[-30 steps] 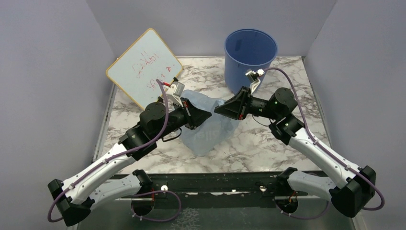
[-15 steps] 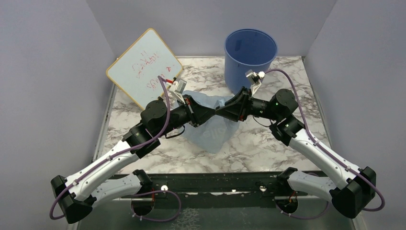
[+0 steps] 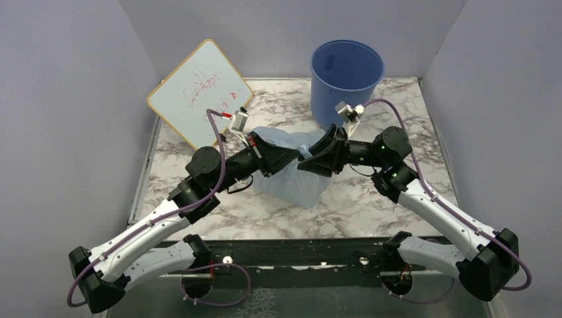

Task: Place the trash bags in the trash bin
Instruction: Unfold the trash bag at the center of the board.

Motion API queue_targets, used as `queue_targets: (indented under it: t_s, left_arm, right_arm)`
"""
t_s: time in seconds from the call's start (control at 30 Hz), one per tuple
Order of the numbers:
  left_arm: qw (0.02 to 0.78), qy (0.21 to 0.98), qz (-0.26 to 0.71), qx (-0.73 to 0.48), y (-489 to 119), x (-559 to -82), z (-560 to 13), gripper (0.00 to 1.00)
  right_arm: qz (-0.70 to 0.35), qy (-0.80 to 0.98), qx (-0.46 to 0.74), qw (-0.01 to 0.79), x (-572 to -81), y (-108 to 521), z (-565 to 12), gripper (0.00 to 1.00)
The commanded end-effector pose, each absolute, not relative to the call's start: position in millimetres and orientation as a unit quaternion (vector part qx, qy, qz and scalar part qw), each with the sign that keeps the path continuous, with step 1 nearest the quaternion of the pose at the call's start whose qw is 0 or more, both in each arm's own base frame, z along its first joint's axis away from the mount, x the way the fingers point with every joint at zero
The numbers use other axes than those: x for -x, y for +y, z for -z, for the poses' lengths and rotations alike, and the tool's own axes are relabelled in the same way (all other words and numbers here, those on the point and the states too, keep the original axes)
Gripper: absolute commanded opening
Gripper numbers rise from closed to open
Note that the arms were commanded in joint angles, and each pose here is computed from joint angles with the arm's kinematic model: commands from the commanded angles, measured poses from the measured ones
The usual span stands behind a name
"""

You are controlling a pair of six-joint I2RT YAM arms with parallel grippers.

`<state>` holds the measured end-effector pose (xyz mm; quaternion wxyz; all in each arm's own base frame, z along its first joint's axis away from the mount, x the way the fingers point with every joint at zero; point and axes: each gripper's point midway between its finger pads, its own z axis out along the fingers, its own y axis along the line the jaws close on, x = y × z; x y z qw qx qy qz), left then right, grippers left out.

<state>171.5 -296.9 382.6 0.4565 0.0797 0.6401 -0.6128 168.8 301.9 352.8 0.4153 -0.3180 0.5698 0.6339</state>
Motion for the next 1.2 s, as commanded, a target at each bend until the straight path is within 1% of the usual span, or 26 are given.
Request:
queue_targets:
  t_s: [0.0,0.1,0.13,0.17,0.23,0.33,0.5,0.57,0.67,0.83,1.17]
  left_arm:
    - [0.448,0.619,0.639,-0.093,-304,-165,-393,0.05]
    - [0.439,0.623,0.642,-0.084,-308,-168,-386,0.04]
    - [0.438,0.625,0.642,-0.078,-308,-170,-384,0.03]
    - [0.436,0.628,0.640,-0.071,-308,-172,-380,0.02]
    - [0.437,0.629,0.640,-0.060,-307,-174,-378,0.01]
    - [0.442,0.625,0.641,-0.059,-306,-175,-379,0.01]
    - [0.438,0.621,0.647,-0.060,-309,-173,-385,0.00]
    - [0.434,0.626,0.645,-0.055,-310,-175,-379,0.00]
    - [0.433,0.630,0.644,-0.039,-307,-177,-372,0.00]
    - [0.448,0.610,0.654,-0.023,-298,-176,-382,0.00]
    - [0.451,0.575,0.683,-0.003,-285,-168,-397,0.00]
  right_arm:
    - [-0.634,0.548,0.343,0.424,-161,300,-363,0.50]
    - [-0.597,0.611,0.303,0.423,-182,300,-351,0.62]
    - [-0.567,0.647,0.277,0.429,-195,298,-347,0.64]
    - [-0.545,0.663,0.266,0.439,-202,294,-348,0.64]
    - [-0.542,0.662,0.279,0.435,-196,293,-348,0.64]
    - [-0.573,0.626,0.305,0.432,-182,298,-351,0.64]
    - [-0.587,0.616,0.315,0.421,-181,304,-352,0.64]
    - [-0.615,0.581,0.326,0.422,-171,306,-363,0.65]
    - [-0.650,0.556,0.314,0.411,-165,308,-366,0.65]
    - [-0.661,0.563,0.321,0.379,-164,314,-360,0.64]
    - [-0.666,0.569,0.311,0.370,-164,317,-359,0.66]
